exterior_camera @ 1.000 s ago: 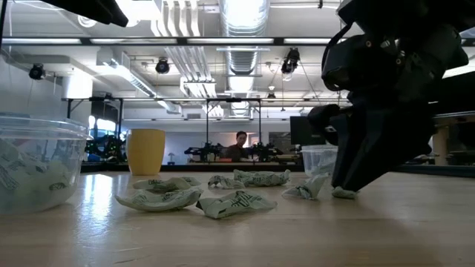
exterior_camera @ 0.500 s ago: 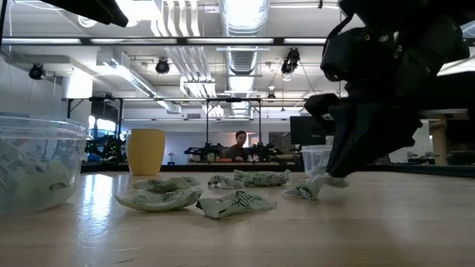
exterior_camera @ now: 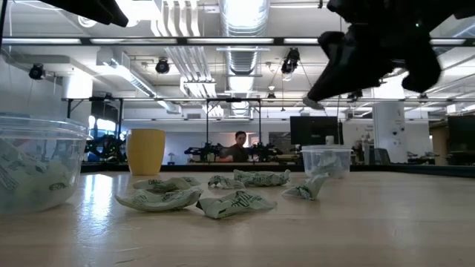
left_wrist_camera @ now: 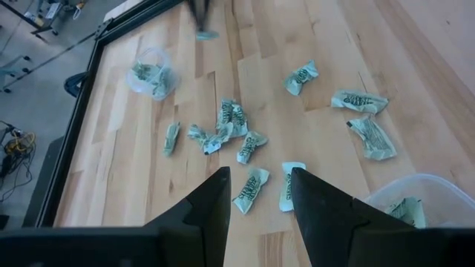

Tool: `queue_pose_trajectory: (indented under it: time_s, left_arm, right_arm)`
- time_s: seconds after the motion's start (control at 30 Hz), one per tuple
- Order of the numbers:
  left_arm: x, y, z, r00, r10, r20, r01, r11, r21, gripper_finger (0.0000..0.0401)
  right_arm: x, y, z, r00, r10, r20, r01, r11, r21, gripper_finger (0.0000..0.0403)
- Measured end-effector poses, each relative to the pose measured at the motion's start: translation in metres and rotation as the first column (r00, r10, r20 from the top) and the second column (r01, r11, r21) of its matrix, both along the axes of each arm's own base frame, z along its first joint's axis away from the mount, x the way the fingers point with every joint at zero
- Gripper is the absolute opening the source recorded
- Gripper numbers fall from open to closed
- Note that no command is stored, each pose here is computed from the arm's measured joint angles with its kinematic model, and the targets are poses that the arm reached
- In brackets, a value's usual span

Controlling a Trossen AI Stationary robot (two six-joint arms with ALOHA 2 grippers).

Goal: Pick and place Stevia / Truvia into bins
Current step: Put the green stevia packet into the top transparent container

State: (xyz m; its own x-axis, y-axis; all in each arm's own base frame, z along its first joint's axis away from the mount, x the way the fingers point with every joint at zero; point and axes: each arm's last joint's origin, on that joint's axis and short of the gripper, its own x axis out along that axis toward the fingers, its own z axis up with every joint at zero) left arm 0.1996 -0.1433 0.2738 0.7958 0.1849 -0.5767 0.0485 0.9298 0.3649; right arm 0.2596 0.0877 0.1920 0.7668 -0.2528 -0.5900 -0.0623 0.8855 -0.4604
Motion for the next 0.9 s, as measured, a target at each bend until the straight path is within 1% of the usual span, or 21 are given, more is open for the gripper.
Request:
queue_pose_trajectory:
  time_s: [0.1, 0.2, 0.37, 0.47, 0.57, 0.7, 0.9]
  left_arm:
    - [0.0, 0.0, 0.0, 1.0, 0.0, 0.0, 0.0, 1.0, 0.0, 0.0125]
    - [0.0, 0.0, 0.0, 1.0, 0.001, 0.0, -0.001, 1.0, 0.001, 0.0125]
    - [0.0, 0.0, 0.0, 1.0, 0.002, 0.001, -0.002, 1.0, 0.0, 0.0125]
    - [0.001, 0.001, 0.0, 1.0, 0.006, 0.001, -0.006, 1.0, 0.001, 0.0125]
    - [0.001, 0.002, 0.0, 1.0, 0.009, 0.001, -0.009, 1.0, 0.001, 0.0125]
    - [0.002, 0.002, 0.0, 1.0, 0.013, 0.002, -0.013, 1.0, 0.001, 0.0125]
    - [0.002, 0.003, 0.0, 1.0, 0.014, 0.003, -0.014, 1.0, 0.0, 0.0125]
  right_arm:
    - [-0.006, -0.013, 0.005, 0.991, -0.127, 0.035, 0.13, 0.988, -0.08, 0.0008]
    - [-0.011, -0.028, 0.006, 0.968, -0.243, 0.066, 0.25, 0.961, -0.116, 0.0008]
    - [-0.015, -0.054, 0.0, 0.924, -0.375, 0.076, 0.381, 0.921, -0.081, 0.0008]
    - [-0.018, -0.07, -0.007, 0.888, -0.455, 0.071, 0.459, 0.888, -0.038, 0.0008]
    - [-0.019, -0.083, -0.014, 0.859, -0.51, 0.047, 0.511, 0.86, 0.006, 0.0008]
    - [-0.02, -0.096, -0.022, 0.844, -0.536, -0.003, 0.535, 0.842, 0.066, 0.0008]
    - [-0.022, -0.099, -0.024, 0.827, -0.562, -0.004, 0.56, 0.824, 0.093, 0.0008]
